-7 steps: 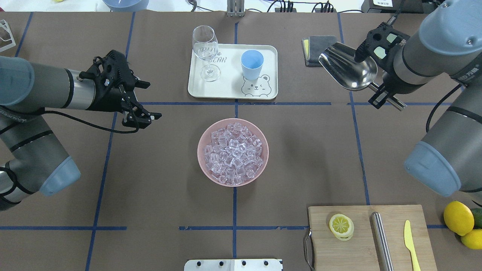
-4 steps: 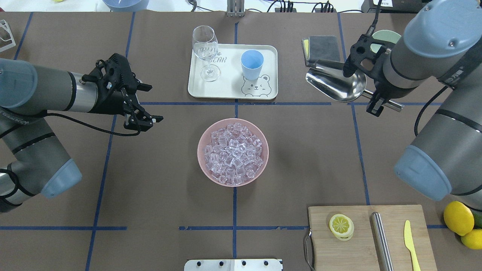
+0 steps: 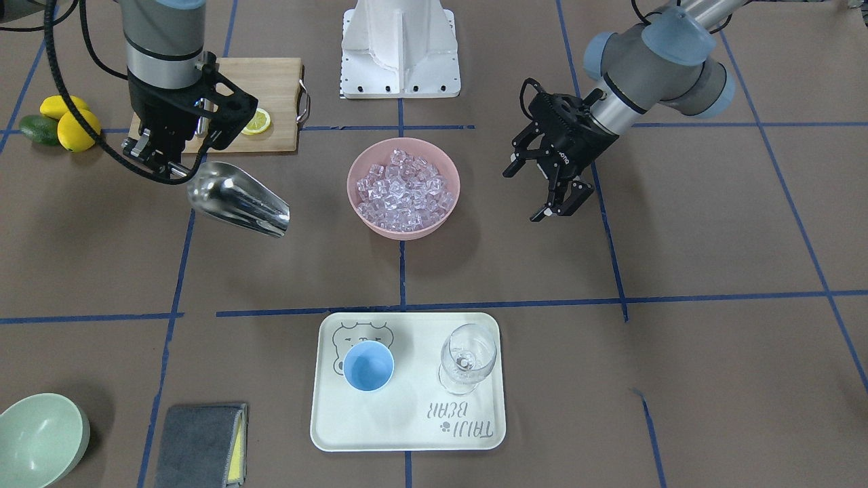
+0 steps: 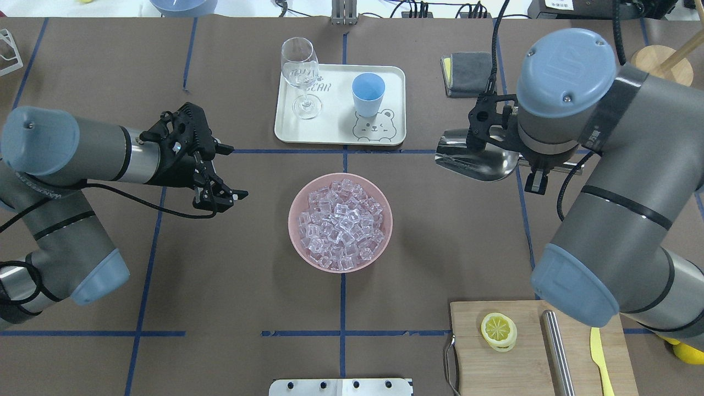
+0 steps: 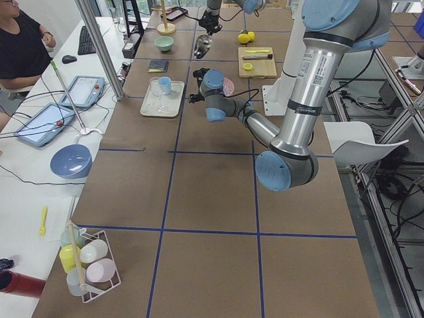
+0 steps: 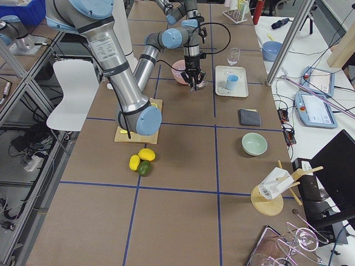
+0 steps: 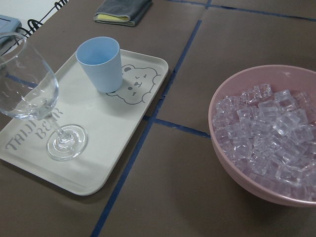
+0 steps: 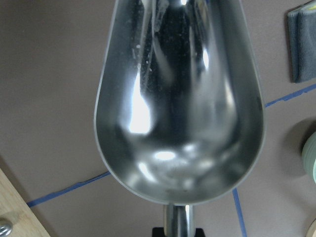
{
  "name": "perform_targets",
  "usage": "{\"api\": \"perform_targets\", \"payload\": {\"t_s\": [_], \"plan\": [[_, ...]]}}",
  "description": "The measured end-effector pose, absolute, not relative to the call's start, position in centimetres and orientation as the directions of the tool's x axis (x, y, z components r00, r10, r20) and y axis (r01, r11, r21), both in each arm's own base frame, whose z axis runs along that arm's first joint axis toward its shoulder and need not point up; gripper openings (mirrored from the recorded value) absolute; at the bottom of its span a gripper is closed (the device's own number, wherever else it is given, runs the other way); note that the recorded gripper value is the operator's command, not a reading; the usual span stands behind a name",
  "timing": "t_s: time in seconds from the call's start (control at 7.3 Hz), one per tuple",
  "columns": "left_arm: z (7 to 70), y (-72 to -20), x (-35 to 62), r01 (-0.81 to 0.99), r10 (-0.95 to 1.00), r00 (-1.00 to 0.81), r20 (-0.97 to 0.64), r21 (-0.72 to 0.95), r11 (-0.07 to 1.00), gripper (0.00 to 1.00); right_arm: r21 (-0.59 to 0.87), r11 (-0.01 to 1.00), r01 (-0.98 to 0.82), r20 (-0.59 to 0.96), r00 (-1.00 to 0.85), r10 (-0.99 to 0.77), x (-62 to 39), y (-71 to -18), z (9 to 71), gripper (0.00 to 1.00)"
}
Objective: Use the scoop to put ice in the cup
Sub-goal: 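Carry the scoop toward the ice bowl while the left gripper moves beside it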
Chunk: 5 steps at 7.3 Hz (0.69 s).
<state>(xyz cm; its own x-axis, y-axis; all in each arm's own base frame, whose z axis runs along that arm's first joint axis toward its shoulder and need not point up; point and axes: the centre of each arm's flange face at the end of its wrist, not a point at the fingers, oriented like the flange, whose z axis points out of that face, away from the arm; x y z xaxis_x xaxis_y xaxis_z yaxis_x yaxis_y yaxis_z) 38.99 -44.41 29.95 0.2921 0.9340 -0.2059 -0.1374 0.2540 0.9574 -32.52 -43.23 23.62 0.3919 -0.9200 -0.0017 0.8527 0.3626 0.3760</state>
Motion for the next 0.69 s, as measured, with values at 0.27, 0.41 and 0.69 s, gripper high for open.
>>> {"api": "perform_targets", "payload": {"t_s": [0.27, 0.41, 0.69], "plan": [[30.7, -43.6, 40.5, -0.16, 0.94, 0.268, -0.211, 0.953, 0.259, 1.0, 0.369, 0.329, 0.869, -0.023, 0.362, -0.932, -33.7, -42.4, 23.0, 0.0], [31.2, -42.9, 41.6, -0.175, 0.945, 0.25, -0.211, 0.95, 0.258, 1.0, 0.356, 0.32, 0.878, -0.034, 0.354, -0.935, -34.2, -42.1, 22.2, 0.0], [32.0, -40.7, 44.4, -0.214, 0.968, 0.147, -0.205, 0.948, 0.234, 1.0, 0.312, 0.287, 0.906, -0.054, 0.319, -0.946, -35.3, -42.1, 19.7, 0.0]]}}
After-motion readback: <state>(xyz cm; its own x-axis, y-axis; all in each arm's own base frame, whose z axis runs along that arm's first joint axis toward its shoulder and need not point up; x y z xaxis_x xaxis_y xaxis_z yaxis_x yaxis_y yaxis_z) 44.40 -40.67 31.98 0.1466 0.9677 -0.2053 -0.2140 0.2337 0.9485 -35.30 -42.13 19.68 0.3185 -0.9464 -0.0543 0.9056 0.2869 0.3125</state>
